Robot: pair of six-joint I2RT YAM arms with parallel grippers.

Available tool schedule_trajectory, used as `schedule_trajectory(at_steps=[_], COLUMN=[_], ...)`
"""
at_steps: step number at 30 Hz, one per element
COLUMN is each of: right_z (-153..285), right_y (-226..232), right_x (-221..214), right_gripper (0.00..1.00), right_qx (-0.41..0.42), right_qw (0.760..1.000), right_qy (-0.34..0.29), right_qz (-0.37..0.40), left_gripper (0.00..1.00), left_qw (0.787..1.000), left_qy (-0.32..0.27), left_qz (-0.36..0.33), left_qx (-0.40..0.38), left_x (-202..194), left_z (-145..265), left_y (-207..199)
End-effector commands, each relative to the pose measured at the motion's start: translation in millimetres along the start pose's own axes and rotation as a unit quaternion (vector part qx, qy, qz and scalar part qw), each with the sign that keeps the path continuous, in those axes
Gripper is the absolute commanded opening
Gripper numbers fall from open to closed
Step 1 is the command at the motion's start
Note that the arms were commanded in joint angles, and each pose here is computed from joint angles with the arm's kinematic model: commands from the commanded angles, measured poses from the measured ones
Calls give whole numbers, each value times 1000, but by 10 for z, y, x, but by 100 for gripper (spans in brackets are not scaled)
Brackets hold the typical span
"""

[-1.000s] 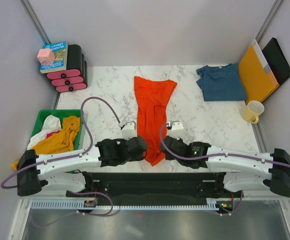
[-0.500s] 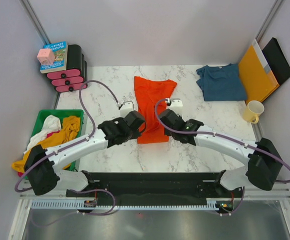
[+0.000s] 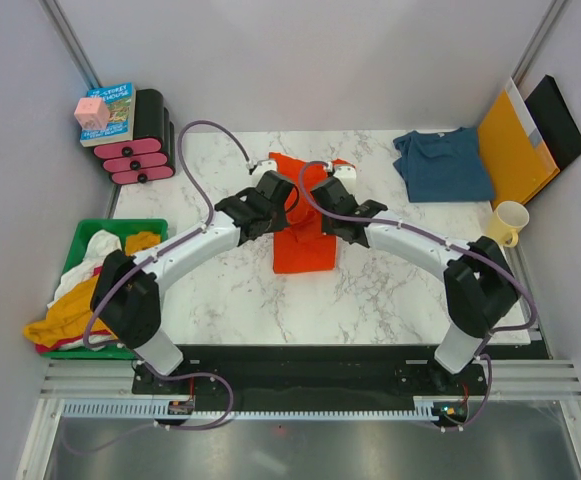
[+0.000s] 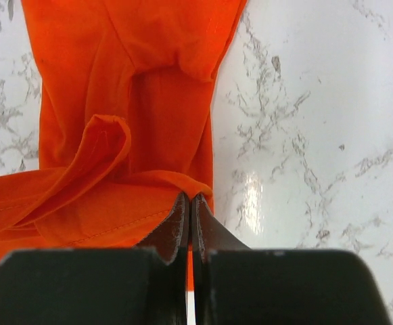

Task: Fold and stack the t-shirts
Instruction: Fold the tshirt

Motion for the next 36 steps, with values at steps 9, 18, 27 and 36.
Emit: schedule_trajectory(at_steps=[9,18,27,36], right_z=[-689,-969,-672,-212], right_y=[37,86,258,164], right_x=[192,178,621,134], right_gripper=[0,0,51,39], right_qx=[-10,-16,22,55], right_qw=[1000,999,998,998], right_qy=[16,28,-32,-12], right_qz=[-23,-23,-43,-29], left_gripper=[2,2,44,43], left_qw=[1000,999,1000,999], left_qy=[22,42,-14,9], left_qz=[-5,-7,-11,41], left_qx=[6,5,0,-15], left_x=[209,264,681,322], left_z=[-682,-1045,-866,-516], left_y=[99,125,90,175])
Point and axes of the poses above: each gripper's point midway between its finger pads, its own z axis back along the fingers, its own y axis along the line the jaws close on, x = y × z, the point moved 9 cm from there along z, back along the fingers, and after that the axes turned 12 degrees about -z, right-handed, at the moved point
